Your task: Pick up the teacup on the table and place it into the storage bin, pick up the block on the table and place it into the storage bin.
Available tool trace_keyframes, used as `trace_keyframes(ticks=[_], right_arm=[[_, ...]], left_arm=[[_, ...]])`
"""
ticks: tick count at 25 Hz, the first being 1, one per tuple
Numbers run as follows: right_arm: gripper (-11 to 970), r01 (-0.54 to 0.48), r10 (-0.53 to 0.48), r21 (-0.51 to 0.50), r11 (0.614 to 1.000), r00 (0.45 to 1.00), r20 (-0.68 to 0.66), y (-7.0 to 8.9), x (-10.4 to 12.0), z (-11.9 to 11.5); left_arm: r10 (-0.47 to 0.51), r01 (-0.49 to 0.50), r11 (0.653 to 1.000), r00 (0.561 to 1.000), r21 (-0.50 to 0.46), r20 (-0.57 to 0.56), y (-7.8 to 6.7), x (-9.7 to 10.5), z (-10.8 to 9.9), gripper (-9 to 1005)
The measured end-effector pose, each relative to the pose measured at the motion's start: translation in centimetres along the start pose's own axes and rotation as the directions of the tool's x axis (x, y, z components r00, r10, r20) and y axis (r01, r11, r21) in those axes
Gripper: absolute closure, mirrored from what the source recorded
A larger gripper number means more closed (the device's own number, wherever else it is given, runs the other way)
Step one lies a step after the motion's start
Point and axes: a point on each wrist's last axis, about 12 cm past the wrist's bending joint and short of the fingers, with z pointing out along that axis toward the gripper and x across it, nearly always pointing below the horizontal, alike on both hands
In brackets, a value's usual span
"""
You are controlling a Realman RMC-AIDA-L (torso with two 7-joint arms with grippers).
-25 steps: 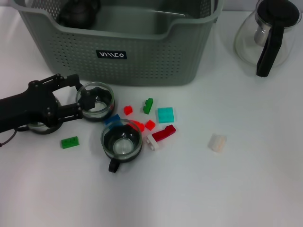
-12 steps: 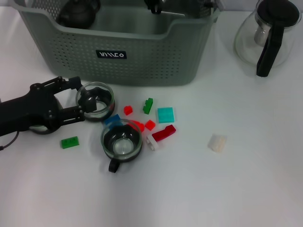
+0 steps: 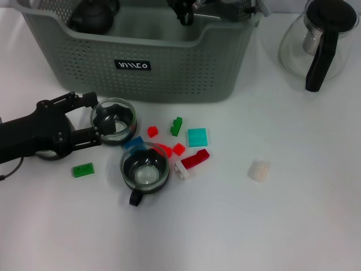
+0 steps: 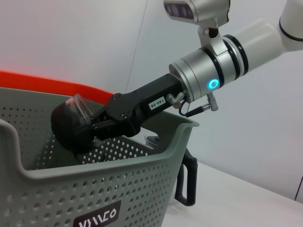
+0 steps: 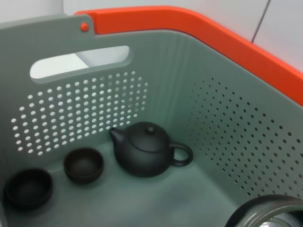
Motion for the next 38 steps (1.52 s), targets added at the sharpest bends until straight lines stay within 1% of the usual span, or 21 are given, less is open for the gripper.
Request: trace_keyframes(ticks=[8,19,24,27,30,33,35,36,38], right_arm=[[903,0.005,-0.005,-0.003,1.000,1.000,-0.001,0.0,-0.2,0.0],[795,-0.011,0.011,-0.001,1.000,1.000,-0.003,-0.1,-0.2,-0.1],[557,-0.036,0.036,0.000,0.999,0.999,0.008,-0.5,-0.3,-0.3],[490,-0.049,0.049,-0.002,0.999,0.998,0.046,-0.8,-0.8,-0.8],[423,-0.095,0.101,-0.047,0.994,0.984,0.148,-1.5,-2.2,-2.8],[356,-0.120,0.156,-0.136,0.983,0.944,0.291,-2.5,-2.7,-6.3],[311,-0.126,0.202,-0.215,0.968,0.901,0.384,-3.1,-1.8,-8.5],[305,-0.121,0.237,-0.278,0.953,0.870,0.433,-3.2,-1.1,-9.6],[292,-0.095,0.281,-0.361,0.928,0.814,0.509,-3.7,0.7,-11.4]], left_arm=[[0.000,0.000,1.000,1.000,-0.008,-0.003,0.1,0.1,0.0,156],[-0.001,0.001,1.000,1.000,-0.010,-0.004,0.1,0.1,-0.1,157],[-0.002,0.002,1.000,1.000,-0.010,-0.004,0.1,0.1,-0.1,157],[-0.002,0.002,1.000,1.000,-0.009,-0.003,0.0,0.1,0.0,157],[-0.003,0.003,1.000,1.000,-0.007,0.001,0.0,0.1,0.0,157],[-0.003,0.003,1.000,1.000,-0.005,0.003,0.0,0.1,-0.1,157],[-0.003,0.003,1.000,1.000,-0.007,0.003,0.0,0.1,-0.1,157],[-0.003,0.003,1.000,1.000,-0.008,0.002,0.0,0.1,-0.1,157],[-0.002,0.002,1.000,1.000,-0.011,0.002,0.0,0.1,-0.1,157]])
